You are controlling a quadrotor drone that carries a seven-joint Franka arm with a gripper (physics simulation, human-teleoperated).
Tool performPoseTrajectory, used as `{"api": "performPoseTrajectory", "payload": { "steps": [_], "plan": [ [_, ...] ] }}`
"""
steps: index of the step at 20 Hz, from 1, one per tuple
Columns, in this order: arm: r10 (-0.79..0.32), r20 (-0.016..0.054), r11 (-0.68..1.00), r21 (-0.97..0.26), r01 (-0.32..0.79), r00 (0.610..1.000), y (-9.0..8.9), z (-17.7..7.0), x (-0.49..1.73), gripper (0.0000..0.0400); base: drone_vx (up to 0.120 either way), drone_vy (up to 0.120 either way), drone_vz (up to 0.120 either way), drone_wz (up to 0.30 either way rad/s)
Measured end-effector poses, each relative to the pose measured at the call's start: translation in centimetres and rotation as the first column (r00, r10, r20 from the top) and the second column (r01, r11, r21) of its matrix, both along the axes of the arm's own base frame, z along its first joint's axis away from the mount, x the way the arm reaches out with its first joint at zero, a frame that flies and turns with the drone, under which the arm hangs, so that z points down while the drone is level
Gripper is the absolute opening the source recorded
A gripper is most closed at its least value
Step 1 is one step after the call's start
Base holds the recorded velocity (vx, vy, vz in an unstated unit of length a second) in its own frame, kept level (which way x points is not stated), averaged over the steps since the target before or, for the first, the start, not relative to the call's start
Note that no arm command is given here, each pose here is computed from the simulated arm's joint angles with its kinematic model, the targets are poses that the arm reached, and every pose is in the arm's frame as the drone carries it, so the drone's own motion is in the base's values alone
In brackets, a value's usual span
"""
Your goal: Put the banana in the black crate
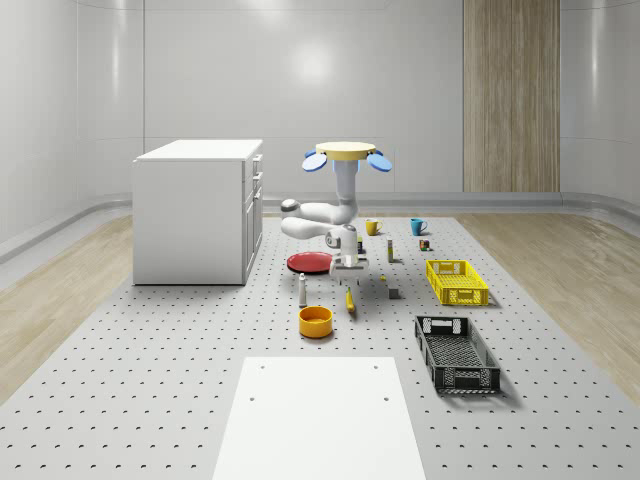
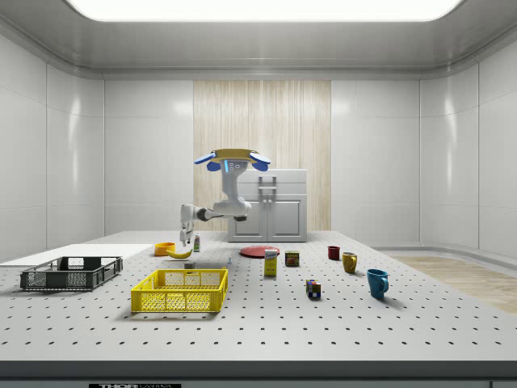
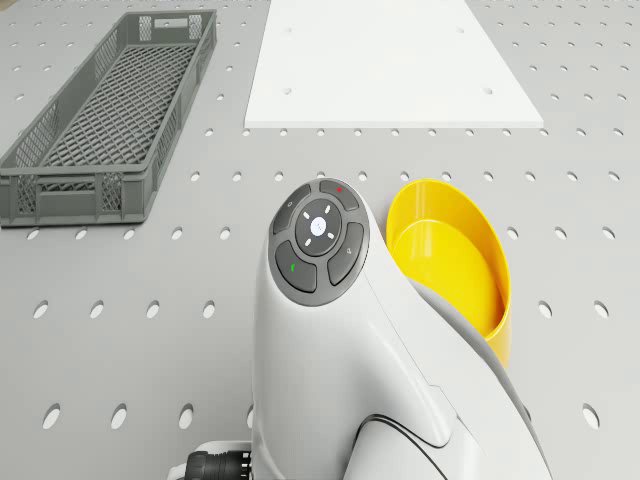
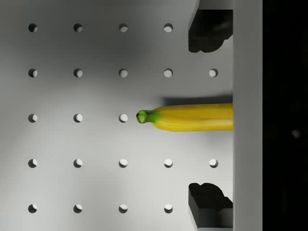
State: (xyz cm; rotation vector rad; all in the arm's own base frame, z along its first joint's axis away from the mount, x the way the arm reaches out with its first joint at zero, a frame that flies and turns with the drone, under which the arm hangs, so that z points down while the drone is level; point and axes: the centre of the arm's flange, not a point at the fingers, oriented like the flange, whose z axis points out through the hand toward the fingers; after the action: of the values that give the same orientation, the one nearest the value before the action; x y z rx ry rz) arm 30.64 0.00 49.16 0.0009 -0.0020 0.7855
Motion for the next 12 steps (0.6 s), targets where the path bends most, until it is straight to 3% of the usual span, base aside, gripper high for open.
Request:
{"api": "performPoseTrajectory", "payload": {
  "steps": [6, 12],
  "plan": [
    [0.000, 0.0000, 1.000, 0.000, 0.000, 1.000, 0.0, 0.0, 0.00, 0.0400, 0.113, 0.000, 0.000, 0.000],
    [0.000, 0.0000, 1.000, 0.000, 0.000, 1.000, 0.0, 1.4, 0.00, 0.0400, 0.000, 0.000, 0.000, 0.000]
  ]
}}
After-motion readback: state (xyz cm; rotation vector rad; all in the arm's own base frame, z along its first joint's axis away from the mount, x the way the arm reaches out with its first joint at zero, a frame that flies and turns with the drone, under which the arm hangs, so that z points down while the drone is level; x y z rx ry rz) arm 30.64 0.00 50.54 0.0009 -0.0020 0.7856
